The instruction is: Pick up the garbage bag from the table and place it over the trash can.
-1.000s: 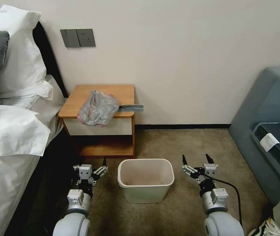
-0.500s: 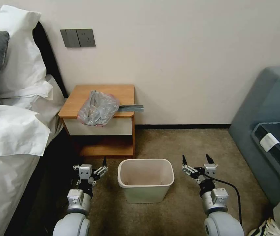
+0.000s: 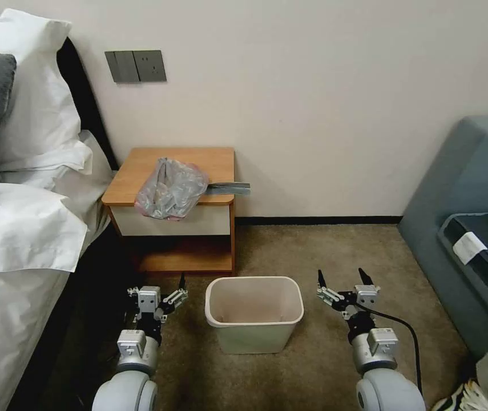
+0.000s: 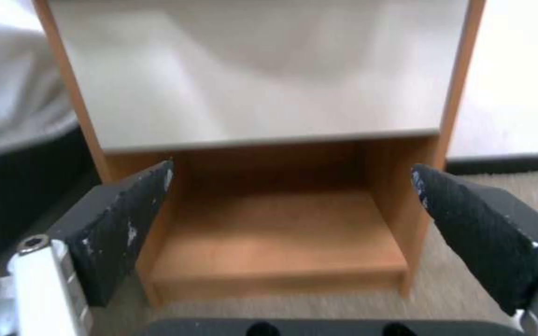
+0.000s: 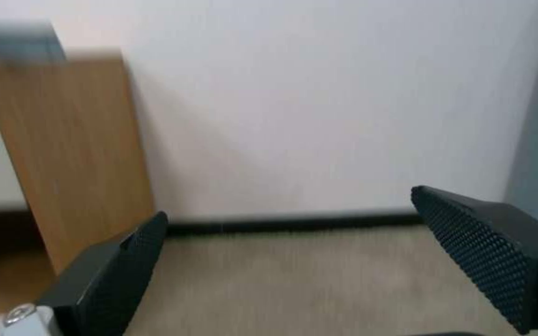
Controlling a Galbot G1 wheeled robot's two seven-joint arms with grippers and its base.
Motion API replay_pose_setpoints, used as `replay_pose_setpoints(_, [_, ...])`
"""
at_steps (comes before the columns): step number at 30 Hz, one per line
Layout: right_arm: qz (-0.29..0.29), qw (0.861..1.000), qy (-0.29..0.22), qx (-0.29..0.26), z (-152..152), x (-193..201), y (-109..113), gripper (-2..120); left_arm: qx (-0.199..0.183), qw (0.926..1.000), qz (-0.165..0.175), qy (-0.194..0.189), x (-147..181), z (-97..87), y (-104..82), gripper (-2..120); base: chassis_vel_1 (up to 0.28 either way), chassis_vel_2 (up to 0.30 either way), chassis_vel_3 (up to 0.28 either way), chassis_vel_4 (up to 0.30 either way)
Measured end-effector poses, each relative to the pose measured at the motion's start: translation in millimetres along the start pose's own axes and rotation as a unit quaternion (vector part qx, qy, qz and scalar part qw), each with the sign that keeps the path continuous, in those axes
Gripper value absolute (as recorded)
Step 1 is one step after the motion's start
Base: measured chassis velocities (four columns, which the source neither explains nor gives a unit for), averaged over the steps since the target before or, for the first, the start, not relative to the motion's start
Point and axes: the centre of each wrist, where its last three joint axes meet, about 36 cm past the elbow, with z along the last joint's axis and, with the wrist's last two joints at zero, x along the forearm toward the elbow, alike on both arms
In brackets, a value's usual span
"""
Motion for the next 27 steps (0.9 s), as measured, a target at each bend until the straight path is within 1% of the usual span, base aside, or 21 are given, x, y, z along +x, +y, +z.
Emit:
replay_pose_setpoints(1, [-0.001, 0.999, -0.032, -0.005, -17, 10, -10, 100, -0.002, 0.9989, -0.014, -0.044, -9, -10.3, 21.3, 99, 0.000, 0.000, 0.000, 0.000])
replay_pose_setpoints(2, [-0.001, 0.999, -0.040, -0.007, -22, 13, -12, 100, -0.003, 0.9983, -0.018, -0.056, -11, -13.5, 27.6, 99, 0.000, 0.000, 0.000, 0.000])
replay_pose_setpoints(3, [-0.008, 0.997, -0.071, -0.019, -43, 24, -19, 100, -0.004, 0.9924, -0.034, -0.118, -23, -31.5, 55.6, 99, 0.000, 0.000, 0.000, 0.000])
replay_pose_setpoints(4, [-0.008, 0.997, -0.071, -0.019, -43, 24, -19, 100, -0.004, 0.9924, -0.034, -0.118, -23, -31.5, 55.6, 99, 0.000, 0.000, 0.000, 0.000])
replay_pose_setpoints(5, [-0.010, 0.997, -0.073, -0.024, -45, 25, -19, 100, -0.003, 0.9904, -0.037, -0.133, -25, -36.2, 61.3, 99, 0.000, 0.000, 0.000, 0.000])
replay_pose_setpoints(7, [-0.014, 0.997, -0.074, -0.030, -45, 25, -17, 100, -0.001, 0.9891, -0.039, -0.142, -26, -38.7, 65.0, 100, 0.000, 0.000, 0.000, 0.000])
replay_pose_setpoints(11, [-0.010, 0.996, -0.080, -0.031, -42, 23, -17, 100, -0.001, 0.9889, -0.039, -0.143, -27, -39.2, 65.5, 100, 0.000, 0.000, 0.000, 0.000])
replay_pose_setpoints(13, [-0.007, 0.996, -0.087, -0.030, -40, 21, -18, 100, 0.005, 0.9895, -0.037, -0.140, -26, -38.8, 64.7, 100, 0.000, 0.000, 0.000, 0.000])
replay_pose_setpoints(14, [-0.006, 0.995, -0.092, -0.027, -37, 20, -20, 100, 0.018, 0.9912, -0.031, -0.127, -25, -37.2, 61.5, 100, 0.000, 0.000, 0.000, 0.000])
replay_pose_setpoints(15, [-0.006, 0.995, -0.097, -0.017, -34, 18, -22, 100, 0.047, 0.9943, -0.015, -0.094, -22, -32.6, 53.3, 100, 0.000, 0.000, 0.000, 0.000])
replay_pose_setpoints(16, [-0.007, 0.995, -0.099, -0.009, -33, 16, -25, 100, 0.069, 0.9954, 0.000, -0.067, -19, -28.3, 46.0, 100, 0.000, 0.000, 0.000, 0.000])
replay_pose_setpoints(17, [-0.011, 0.995, -0.101, -0.004, -31, 14, -26, 100, 0.078, 0.9955, 0.008, -0.054, -17, -25.6, 41.3, 100, 0.000, 0.000, 0.000, 0.000])
replay_pose_setpoints(18, [-0.011, 0.995, -0.101, -0.004, -31, 14, -26, 100, 0.078, 0.9955, 0.008, -0.054, -17, -25.6, 41.3, 100, 0.000, 0.000, 0.000, 0.000])
replay_pose_setpoints(19, [-0.026, 0.994, -0.106, -0.006, -29, 11, -27, 100, 0.087, 0.9954, 0.018, -0.035, -14, -19.0, 32.9, 100, 0.000, 0.000, 0.000, 0.000])
replay_pose_setpoints(21, [-0.050, 0.992, -0.110, -0.027, -28, 3, -25, 100, 0.090, 0.9953, 0.025, -0.025, -13, -14.0, 25.3, 100, 0.000, 0.000, 0.000, 0.000])
replay_pose_setpoints(22, [-0.050, 0.992, -0.110, -0.027, -28, 3, -25, 100, 0.090, 0.9953, 0.025, -0.025, -13, -14.0, 25.3, 100, 0.000, 0.000, 0.000, 0.000])
replay_pose_setpoints(23, [-0.055, 0.992, -0.110, -0.038, -29, 0, -23, 100, 0.091, 0.9952, 0.027, -0.024, -13, -13.4, 23.2, 100, 0.000, 0.000, 0.000, 0.000])
replay_pose_setpoints(24, [-0.059, 0.990, -0.104, -0.068, -31, -6, -18, 100, 0.092, 0.9949, 0.032, -0.026, -15, -13.2, 19.4, 100, 0.000, 0.000, 0.000, 0.000])
replay_pose_setpoints(25, [-0.059, 0.990, -0.104, -0.068, -31, -6, -18, 100, 0.092, 0.9949, 0.032, -0.026, -15, -13.2, 19.4, 100, 0.000, 0.000, 0.000, 0.000])
replay_pose_setpoints(27, [-0.062, 0.987, -0.086, -0.120, -34, -17, -11, 100, 0.088, 0.9947, 0.039, -0.035, -18, -13.6, 17.7, 100, 0.000, 0.000, 0.000, 0.000])
